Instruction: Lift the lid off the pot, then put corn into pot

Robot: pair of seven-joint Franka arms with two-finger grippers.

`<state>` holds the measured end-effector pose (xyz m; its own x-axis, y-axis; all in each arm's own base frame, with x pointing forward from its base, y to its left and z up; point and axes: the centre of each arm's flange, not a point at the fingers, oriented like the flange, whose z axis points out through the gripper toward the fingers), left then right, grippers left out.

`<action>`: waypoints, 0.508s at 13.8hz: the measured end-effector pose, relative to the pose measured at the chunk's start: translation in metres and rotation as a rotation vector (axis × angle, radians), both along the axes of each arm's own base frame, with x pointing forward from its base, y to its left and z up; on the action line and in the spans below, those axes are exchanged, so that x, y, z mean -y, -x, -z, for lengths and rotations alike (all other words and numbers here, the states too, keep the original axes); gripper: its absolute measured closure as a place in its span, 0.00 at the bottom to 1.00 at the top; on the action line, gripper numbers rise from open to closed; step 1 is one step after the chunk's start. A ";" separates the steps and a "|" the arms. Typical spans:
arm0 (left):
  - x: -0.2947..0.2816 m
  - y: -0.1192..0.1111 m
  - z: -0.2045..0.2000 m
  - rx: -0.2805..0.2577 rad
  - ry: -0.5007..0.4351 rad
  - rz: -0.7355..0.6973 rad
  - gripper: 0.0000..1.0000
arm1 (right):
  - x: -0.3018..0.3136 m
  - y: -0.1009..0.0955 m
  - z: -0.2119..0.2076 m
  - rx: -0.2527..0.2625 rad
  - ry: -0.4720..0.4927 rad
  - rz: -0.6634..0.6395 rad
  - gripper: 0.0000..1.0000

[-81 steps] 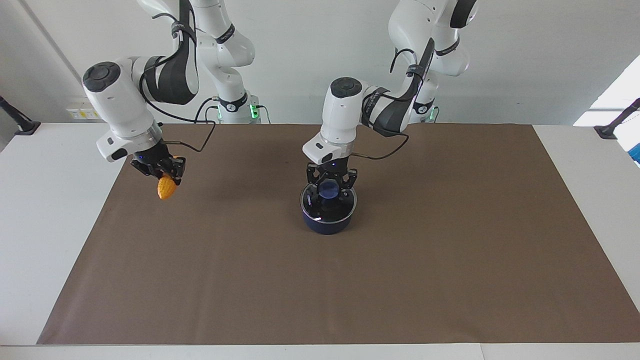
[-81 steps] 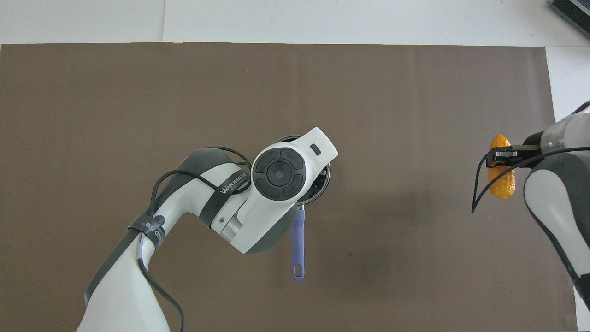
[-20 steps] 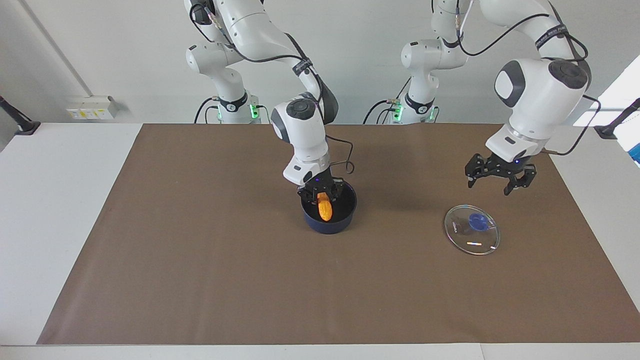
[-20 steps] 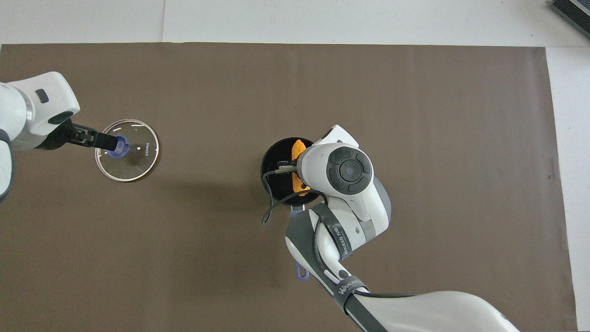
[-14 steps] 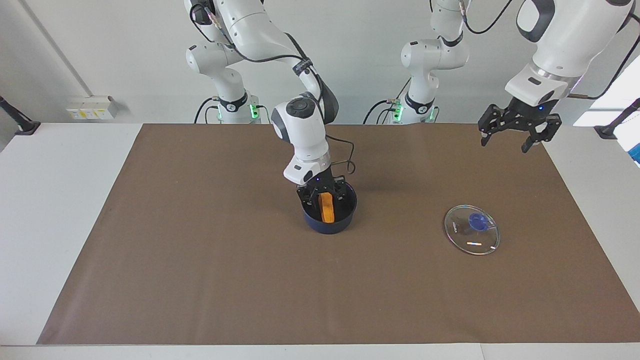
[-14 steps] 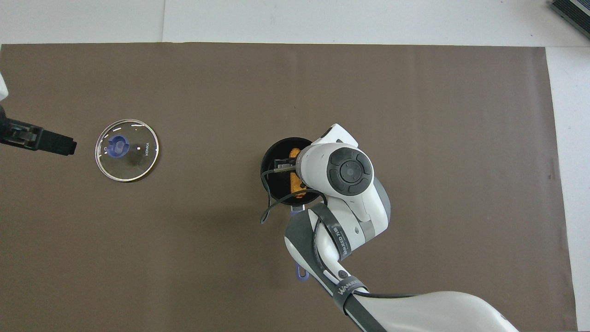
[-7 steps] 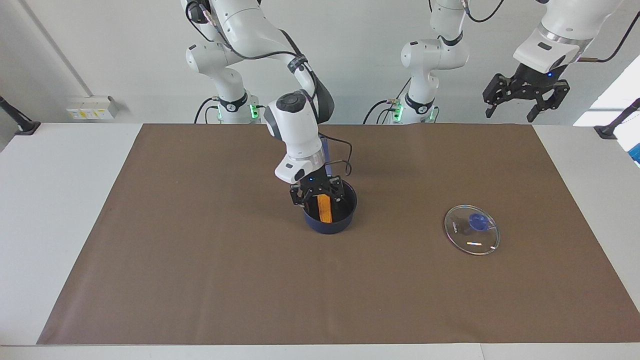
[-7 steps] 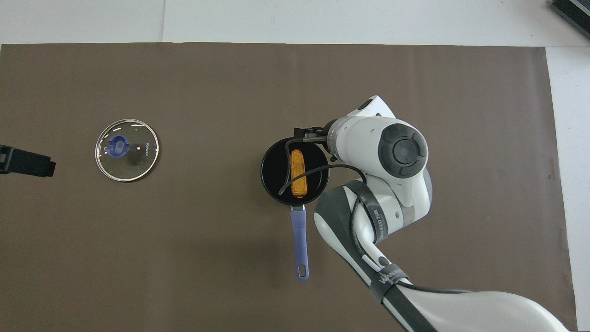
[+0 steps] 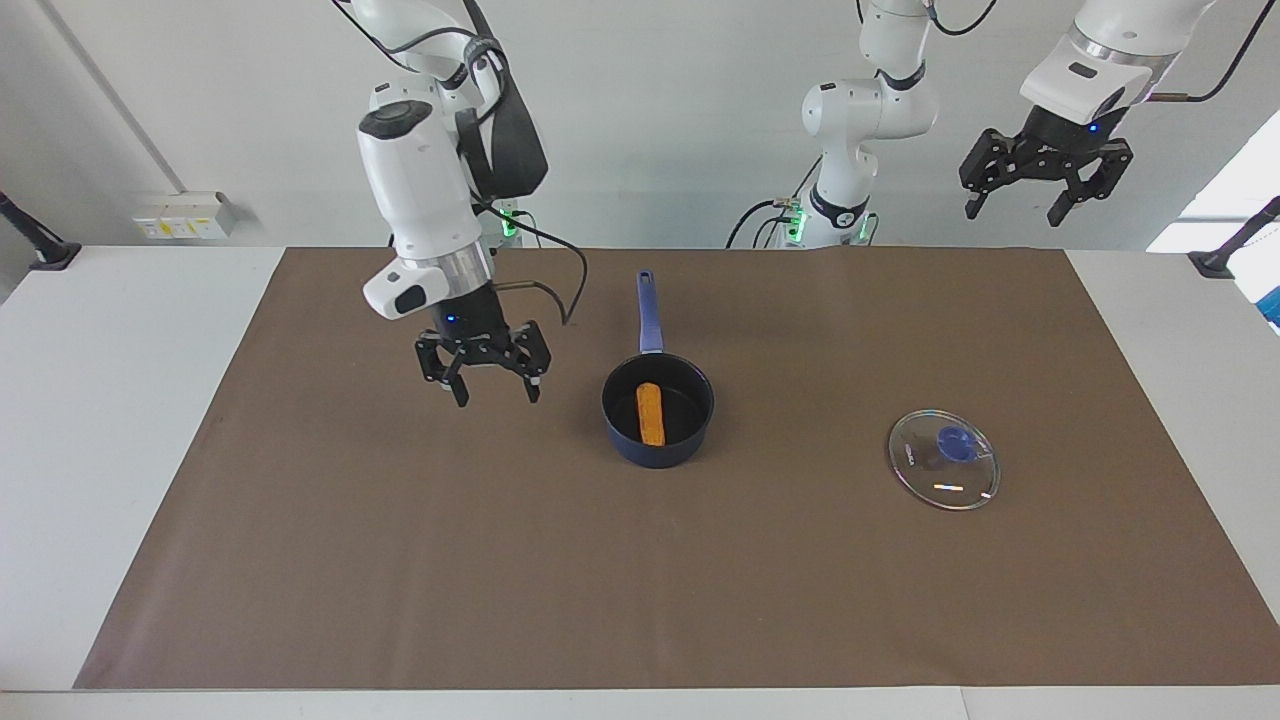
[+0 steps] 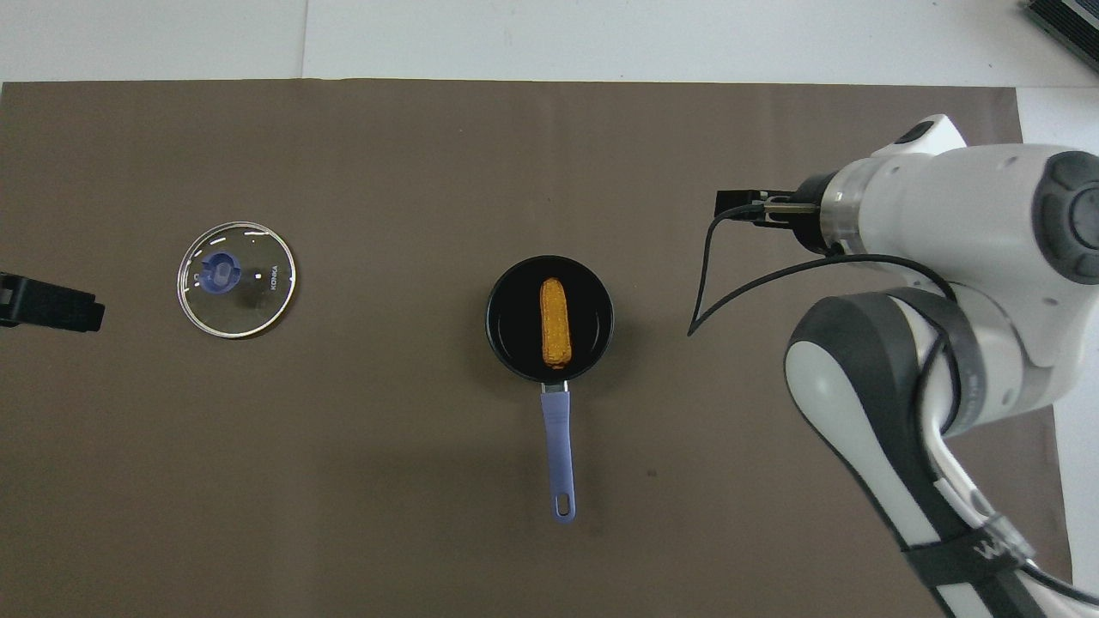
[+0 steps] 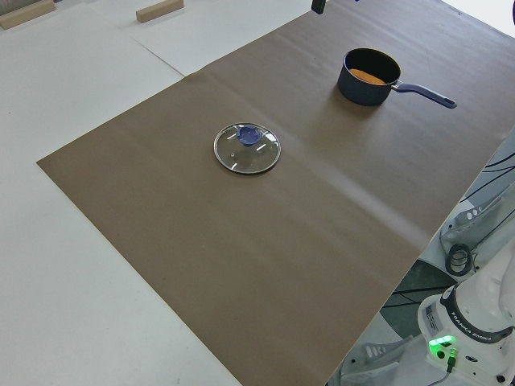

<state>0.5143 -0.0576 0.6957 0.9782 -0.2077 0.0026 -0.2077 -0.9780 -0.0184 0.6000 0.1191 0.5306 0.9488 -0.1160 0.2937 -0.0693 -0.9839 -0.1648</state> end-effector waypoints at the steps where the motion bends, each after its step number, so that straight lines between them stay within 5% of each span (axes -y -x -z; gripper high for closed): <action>1: 0.000 0.000 0.000 0.000 0.000 0.000 0.00 | 0.017 0.007 -0.013 -0.017 0.007 0.001 0.00; 7: 0.000 0.000 0.000 0.000 0.000 -0.002 0.00 | 0.099 0.045 -0.068 -0.145 0.037 -0.004 0.00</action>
<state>0.5144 -0.0572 0.6957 0.9787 -0.2055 0.0026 -0.2054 -0.9785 -0.0183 0.5551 0.0198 0.5989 0.9820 -0.1040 0.1577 -0.0860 -0.9894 -0.1172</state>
